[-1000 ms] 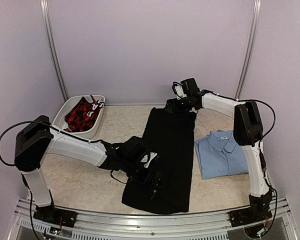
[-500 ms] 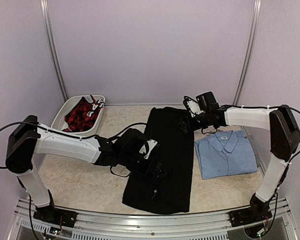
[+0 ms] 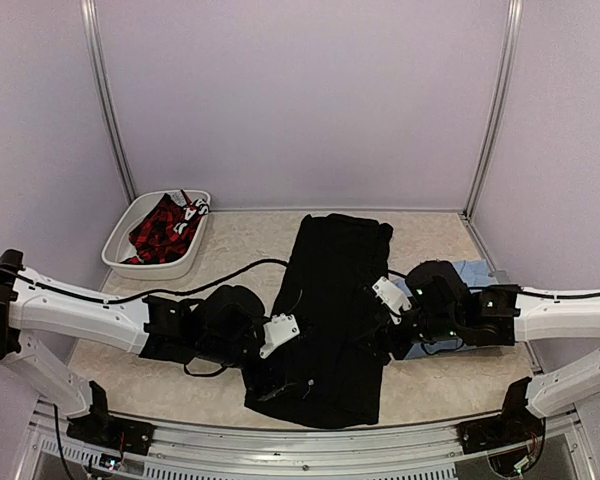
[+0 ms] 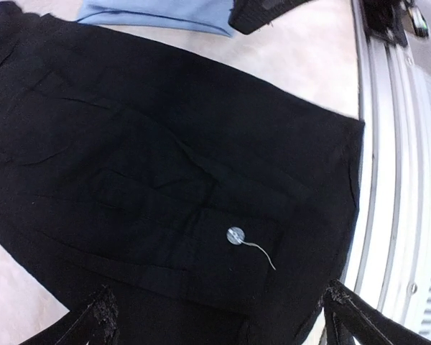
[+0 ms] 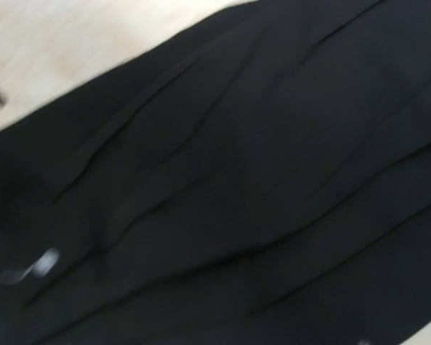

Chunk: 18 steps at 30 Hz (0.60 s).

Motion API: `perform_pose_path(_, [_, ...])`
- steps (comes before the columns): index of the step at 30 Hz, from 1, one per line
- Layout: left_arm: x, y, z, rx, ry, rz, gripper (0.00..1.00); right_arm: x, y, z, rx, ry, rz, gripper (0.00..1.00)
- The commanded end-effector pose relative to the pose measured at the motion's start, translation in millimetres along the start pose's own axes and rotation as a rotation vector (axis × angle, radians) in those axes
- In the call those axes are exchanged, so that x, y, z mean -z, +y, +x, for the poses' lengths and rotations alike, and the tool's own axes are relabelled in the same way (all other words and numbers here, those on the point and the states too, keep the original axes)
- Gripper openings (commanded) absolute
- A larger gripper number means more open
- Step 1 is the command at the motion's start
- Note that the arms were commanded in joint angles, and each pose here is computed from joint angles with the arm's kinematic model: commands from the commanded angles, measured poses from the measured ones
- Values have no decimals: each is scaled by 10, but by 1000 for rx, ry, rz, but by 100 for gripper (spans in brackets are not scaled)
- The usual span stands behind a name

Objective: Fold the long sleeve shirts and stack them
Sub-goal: Rotate the rectangle-folded shirt at the center of the board, then pick up the rectangle-folded shirt from the center of the board.

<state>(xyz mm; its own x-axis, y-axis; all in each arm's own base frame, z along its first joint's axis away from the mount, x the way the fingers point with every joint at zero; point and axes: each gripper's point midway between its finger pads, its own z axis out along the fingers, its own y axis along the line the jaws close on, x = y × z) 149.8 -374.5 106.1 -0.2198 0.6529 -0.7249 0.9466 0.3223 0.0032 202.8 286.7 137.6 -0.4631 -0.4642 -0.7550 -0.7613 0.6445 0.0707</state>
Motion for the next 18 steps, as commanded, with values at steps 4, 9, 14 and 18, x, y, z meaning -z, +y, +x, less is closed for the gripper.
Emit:
perform_pose_path(4, [-5, -88, 628, -392, 300, -3, 93, 12, 473, 563, 40, 103, -35, 79])
perform_pose_path(9, [-71, -128, 1113, -437, 465, 63, 89, -56, 740, 856, 128, 194, -76, 78])
perform_pose_path(14, [-88, -188, 1151, -427, 436, 116, 88, -92, 891, 1037, 153, 244, -140, 75])
perform_pose_path(18, [-57, -136, 1228, -415, 435, 123, 87, -77, 967, 1128, 151, 267, -163, 75])
